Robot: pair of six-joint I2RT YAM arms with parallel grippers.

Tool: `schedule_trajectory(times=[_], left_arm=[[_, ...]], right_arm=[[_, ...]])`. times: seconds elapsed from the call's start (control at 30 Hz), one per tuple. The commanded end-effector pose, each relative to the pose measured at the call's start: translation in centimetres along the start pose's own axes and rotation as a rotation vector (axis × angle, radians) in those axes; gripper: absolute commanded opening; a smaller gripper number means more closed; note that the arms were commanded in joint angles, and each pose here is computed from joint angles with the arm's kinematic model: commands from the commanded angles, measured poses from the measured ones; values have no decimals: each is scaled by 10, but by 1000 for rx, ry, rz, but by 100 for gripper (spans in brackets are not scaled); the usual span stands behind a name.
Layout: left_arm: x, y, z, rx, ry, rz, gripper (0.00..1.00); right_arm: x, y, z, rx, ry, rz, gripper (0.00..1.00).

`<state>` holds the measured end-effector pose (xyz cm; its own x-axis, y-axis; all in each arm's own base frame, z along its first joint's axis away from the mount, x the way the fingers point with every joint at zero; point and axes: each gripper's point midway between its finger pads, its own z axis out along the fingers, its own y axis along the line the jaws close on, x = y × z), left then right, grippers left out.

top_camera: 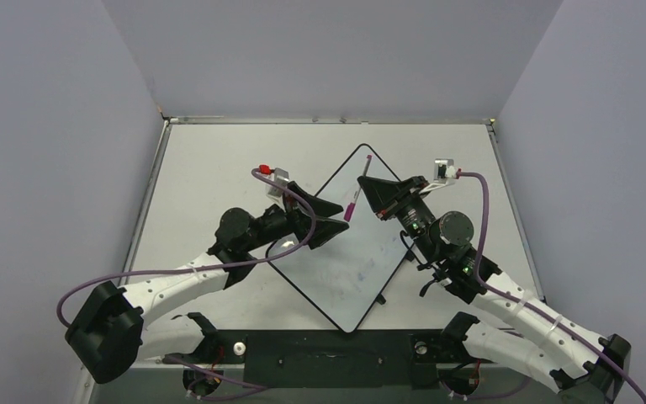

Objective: Write a sentence on the whiteboard
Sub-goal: Pass from the right arm to the left

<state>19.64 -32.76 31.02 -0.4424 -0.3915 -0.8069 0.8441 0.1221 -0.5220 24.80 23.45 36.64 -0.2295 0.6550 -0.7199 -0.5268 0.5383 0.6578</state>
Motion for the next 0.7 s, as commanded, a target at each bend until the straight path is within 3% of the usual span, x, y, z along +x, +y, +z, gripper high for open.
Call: schedule_trajectory(times=[0.0,0.1,0.17,0.3,0.4,0.6,0.67], left_arm=[[-32,-31,18,130,-84,94,62],[-28,-30,25,127,-60,105,59],[-26,-26,29,114,-48,109,51],[-21,-18,34,91,-32,110,26],[-17,-13,37,72,-14,107,1],[-4,-13,36,73,79,148,0],[3,-15,34,84,152,172,0]], right_arm=[[-4,13,4,-37,-29,34,0],[1,15,3,-40,-20,38,0],[3,15,3,-41,-16,43,0],[6,17,2,-46,-10,48,0],[6,17,2,-49,-9,45,0],[6,19,-1,-37,49,-46,1],[13,19,-3,-35,121,-114,16]])
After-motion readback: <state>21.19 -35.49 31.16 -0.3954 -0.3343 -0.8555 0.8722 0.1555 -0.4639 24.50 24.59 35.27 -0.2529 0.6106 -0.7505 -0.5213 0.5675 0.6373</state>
